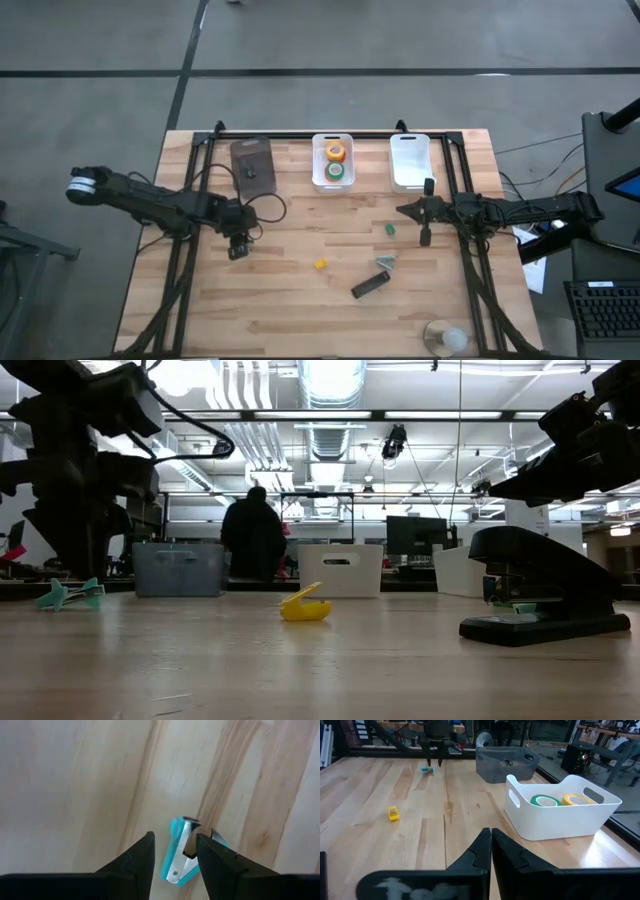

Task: Pick and place Stapler, Stapler remover, tape
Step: Put the left light blue staple remover into the black bin

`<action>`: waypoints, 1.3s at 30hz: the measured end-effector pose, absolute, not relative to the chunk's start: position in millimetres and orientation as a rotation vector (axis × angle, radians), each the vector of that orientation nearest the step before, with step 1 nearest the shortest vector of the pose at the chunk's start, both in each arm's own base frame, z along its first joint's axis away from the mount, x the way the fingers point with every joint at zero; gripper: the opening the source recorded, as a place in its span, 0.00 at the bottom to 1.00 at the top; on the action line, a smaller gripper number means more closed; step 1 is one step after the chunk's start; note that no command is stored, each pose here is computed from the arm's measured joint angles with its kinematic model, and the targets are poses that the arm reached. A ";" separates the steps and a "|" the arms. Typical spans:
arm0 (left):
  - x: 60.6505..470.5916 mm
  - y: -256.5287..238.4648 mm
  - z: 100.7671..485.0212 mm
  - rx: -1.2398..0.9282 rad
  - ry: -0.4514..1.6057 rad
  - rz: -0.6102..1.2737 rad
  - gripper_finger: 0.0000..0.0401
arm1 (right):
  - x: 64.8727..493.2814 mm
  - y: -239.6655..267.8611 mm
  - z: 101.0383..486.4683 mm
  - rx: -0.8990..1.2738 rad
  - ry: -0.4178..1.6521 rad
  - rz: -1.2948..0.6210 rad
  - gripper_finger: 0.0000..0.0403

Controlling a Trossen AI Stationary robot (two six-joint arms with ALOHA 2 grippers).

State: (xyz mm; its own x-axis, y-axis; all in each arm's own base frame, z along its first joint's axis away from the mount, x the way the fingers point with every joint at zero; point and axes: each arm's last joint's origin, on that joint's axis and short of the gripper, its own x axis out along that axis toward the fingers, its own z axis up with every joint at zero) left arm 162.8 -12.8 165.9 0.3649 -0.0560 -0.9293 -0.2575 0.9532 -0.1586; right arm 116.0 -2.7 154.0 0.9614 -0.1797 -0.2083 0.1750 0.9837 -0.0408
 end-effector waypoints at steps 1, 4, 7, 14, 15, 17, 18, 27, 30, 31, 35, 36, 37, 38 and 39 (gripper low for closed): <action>162.5 -12.7 165.2 -0.299 1.197 0.132 0.36 | 116.0 -2.7 154.0 -0.021 0.213 -0.180 0.02; 161.0 -12.6 162.8 -0.301 1.205 0.136 0.34 | 116.0 -2.7 154.0 -0.030 0.214 -0.179 0.02; 161.4 -12.7 162.9 -0.303 1.201 0.136 0.32 | 116.0 -2.7 154.0 -0.030 0.214 -0.179 0.02; 161.3 -12.7 162.9 -0.302 1.201 0.136 0.26 | 116.0 -2.7 154.0 -0.032 0.214 -0.179 0.02; 161.4 -12.7 162.9 -0.302 1.201 0.136 0.25 | 116.0 -2.7 154.0 -0.031 0.214 -0.179 0.02; 161.7 -12.7 162.9 -0.303 1.197 0.135 0.24 | 116.0 -2.7 154.0 -0.022 0.213 -0.180 0.02; 161.8 -12.7 163.0 -0.303 1.196 0.135 0.23 | 116.0 -2.7 154.0 -0.021 0.213 -0.180 0.02; 163.3 -12.8 163.6 -0.304 1.179 0.131 0.19 | 116.0 -2.8 154.0 -0.021 0.213 -0.180 0.02; 163.0 -12.8 163.1 -0.304 1.181 0.132 0.18 | 116.0 -2.7 154.0 -0.032 0.214 -0.179 0.02; 162.7 -12.8 162.6 -0.304 1.183 0.132 0.18 | 116.0 -2.7 154.0 -0.032 0.214 -0.179 0.02; 159.8 -12.6 157.6 -0.308 1.198 0.139 0.18 | 116.0 -2.7 154.0 -0.021 0.213 -0.180 0.02; 159.3 -12.5 156.3 -0.317 1.198 0.144 0.18 | 116.0 -2.7 154.0 -0.021 0.213 -0.180 0.02; 159.2 -12.6 155.3 -0.325 1.192 0.146 0.18 | 116.0 -2.7 154.0 -0.026 0.213 -0.179 0.02; 159.2 -12.6 154.7 -0.329 1.188 0.147 0.18 | 116.0 -2.7 154.0 -0.032 0.214 -0.179 0.02; 159.3 -12.6 153.9 -0.330 1.183 0.146 0.18 | 116.0 -2.7 154.0 -0.032 0.214 -0.179 0.02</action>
State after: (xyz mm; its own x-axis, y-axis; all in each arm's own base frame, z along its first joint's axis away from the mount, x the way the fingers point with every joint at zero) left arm 159.3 -12.6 153.9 0.3758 -0.0602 -0.9247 -0.2832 0.9427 -0.1765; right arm 116.0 -2.7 154.0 0.9614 -0.1797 -0.2083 0.1728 0.9836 -0.0509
